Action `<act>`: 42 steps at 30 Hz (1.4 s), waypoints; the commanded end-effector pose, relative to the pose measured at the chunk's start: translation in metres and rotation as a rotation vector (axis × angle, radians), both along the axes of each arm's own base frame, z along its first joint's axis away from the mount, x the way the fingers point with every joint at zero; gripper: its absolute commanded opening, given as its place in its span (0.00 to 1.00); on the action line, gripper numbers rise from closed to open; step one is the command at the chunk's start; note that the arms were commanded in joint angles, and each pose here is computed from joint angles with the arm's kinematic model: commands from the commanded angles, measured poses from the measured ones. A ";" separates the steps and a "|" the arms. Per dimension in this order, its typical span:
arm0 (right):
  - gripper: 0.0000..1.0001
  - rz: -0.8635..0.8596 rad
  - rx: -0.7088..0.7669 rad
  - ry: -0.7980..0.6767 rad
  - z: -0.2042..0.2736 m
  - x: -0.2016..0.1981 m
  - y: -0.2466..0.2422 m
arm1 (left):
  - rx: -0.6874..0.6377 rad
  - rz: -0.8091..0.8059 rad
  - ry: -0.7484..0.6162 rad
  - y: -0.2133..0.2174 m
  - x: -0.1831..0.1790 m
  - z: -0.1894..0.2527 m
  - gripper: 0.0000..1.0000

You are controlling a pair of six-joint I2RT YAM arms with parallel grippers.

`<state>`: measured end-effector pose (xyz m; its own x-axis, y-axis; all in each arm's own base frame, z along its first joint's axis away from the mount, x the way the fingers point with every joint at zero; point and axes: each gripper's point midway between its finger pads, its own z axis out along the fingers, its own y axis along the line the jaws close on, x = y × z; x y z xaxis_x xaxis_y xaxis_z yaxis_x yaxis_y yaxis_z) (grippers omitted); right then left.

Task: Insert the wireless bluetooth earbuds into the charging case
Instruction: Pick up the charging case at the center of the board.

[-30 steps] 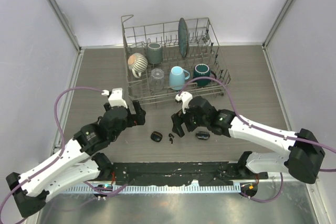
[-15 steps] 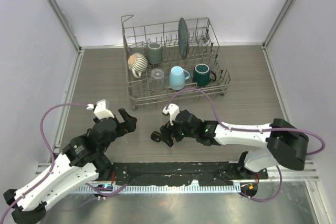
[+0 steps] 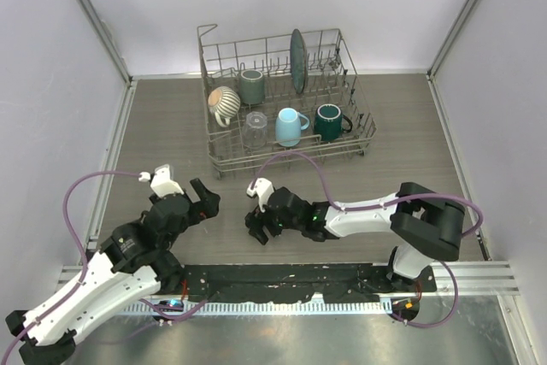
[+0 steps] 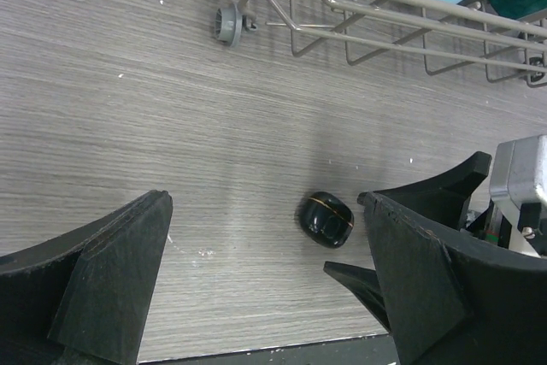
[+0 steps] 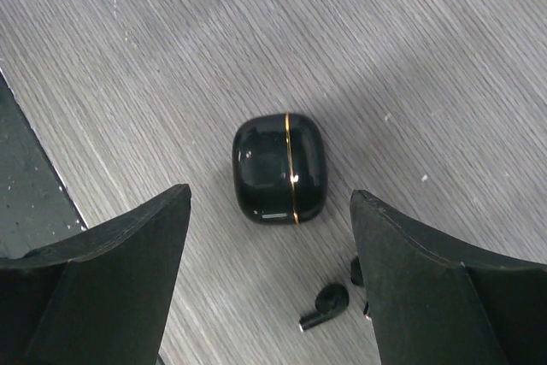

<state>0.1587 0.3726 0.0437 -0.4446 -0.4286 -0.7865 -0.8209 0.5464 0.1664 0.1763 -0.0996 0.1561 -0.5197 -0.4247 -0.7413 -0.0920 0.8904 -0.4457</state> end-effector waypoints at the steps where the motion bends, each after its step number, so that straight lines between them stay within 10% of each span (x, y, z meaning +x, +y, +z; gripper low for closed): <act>1: 0.80 0.005 0.070 -0.080 0.018 0.013 0.028 | 0.012 0.017 -0.004 0.001 0.004 0.001 1.00; 13: 0.61 0.037 -0.022 -0.091 -0.004 0.007 0.025 | 0.020 0.021 -0.025 0.006 0.004 0.008 1.00; 24: 0.65 0.024 -0.083 -0.093 -0.016 0.006 0.012 | 0.005 0.012 -0.051 0.006 0.003 0.015 1.00; 33: 0.41 0.017 -0.110 -0.106 -0.017 0.009 0.007 | -0.028 -0.050 -0.058 -0.010 0.005 0.020 1.00; 35: 0.16 0.018 -0.106 -0.109 -0.014 0.008 0.005 | -0.048 -0.061 -0.072 -0.015 0.007 0.025 1.00; 42: 0.06 -0.014 0.106 -0.176 0.066 0.008 0.004 | -0.113 -0.121 -0.108 -0.025 0.002 0.041 1.00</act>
<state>0.1611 0.3694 0.0361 -0.3641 -0.5058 -0.7820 -0.8403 0.5406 0.0415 0.1760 -0.1158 0.1663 -0.5335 -0.3997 -0.7454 0.0036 0.8802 -0.4746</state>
